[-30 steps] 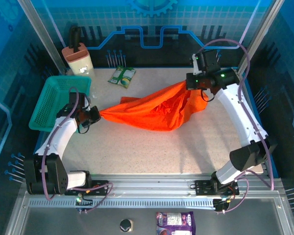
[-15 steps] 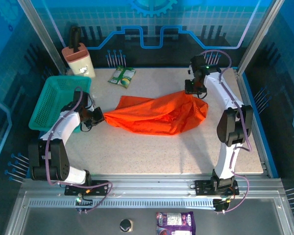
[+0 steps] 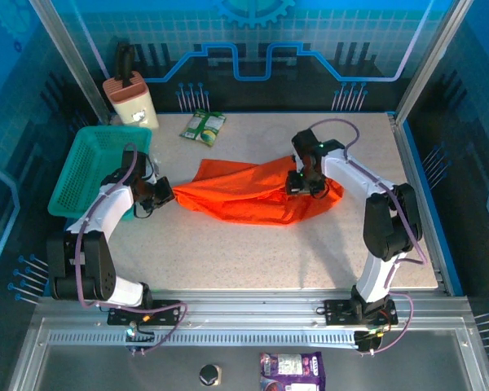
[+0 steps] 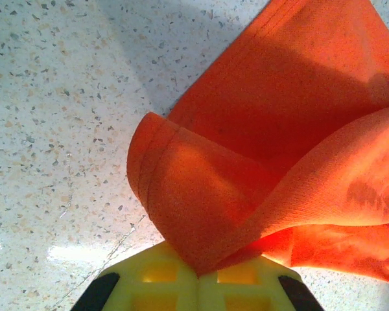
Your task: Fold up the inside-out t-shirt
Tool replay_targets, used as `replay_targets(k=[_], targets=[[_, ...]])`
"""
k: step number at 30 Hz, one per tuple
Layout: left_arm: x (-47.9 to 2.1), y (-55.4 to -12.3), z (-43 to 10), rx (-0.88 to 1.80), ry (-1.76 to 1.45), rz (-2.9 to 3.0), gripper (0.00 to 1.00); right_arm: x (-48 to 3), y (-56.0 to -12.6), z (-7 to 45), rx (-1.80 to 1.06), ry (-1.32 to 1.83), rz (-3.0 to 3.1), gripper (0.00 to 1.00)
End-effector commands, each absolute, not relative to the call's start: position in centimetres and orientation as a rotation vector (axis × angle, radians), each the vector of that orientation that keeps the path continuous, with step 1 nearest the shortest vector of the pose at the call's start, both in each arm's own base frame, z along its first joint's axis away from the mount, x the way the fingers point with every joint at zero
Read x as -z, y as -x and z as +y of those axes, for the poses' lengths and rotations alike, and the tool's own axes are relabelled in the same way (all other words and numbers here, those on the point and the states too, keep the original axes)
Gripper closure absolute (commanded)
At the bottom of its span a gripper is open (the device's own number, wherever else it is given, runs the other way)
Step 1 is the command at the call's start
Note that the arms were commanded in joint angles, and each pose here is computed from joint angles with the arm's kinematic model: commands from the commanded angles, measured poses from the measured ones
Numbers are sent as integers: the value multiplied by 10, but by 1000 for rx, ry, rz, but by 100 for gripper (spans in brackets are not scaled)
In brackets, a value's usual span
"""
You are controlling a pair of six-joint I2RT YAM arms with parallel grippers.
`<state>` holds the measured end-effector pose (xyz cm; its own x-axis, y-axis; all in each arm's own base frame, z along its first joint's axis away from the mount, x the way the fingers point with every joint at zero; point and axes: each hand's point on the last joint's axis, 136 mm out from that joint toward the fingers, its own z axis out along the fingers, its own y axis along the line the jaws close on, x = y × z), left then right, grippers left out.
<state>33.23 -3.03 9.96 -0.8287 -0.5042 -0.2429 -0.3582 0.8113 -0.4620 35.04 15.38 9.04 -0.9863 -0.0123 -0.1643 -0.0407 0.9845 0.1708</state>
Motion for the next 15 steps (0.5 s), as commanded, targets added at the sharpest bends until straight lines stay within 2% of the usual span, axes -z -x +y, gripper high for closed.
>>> replay_targets(k=[1, 10, 15], targets=[[-108, -338, -31, 599, 628, 2619, 100, -99, -362, 175, -558, -223, 2872, 56], [-106, -335, -30, 589, 633, 2625, 100, -78, -367, 168, -807, -1003, 2741, 59], [-103, -332, -29, 576, 636, 2629, 100, -74, -367, 167, -875, -1276, 2646, 61]])
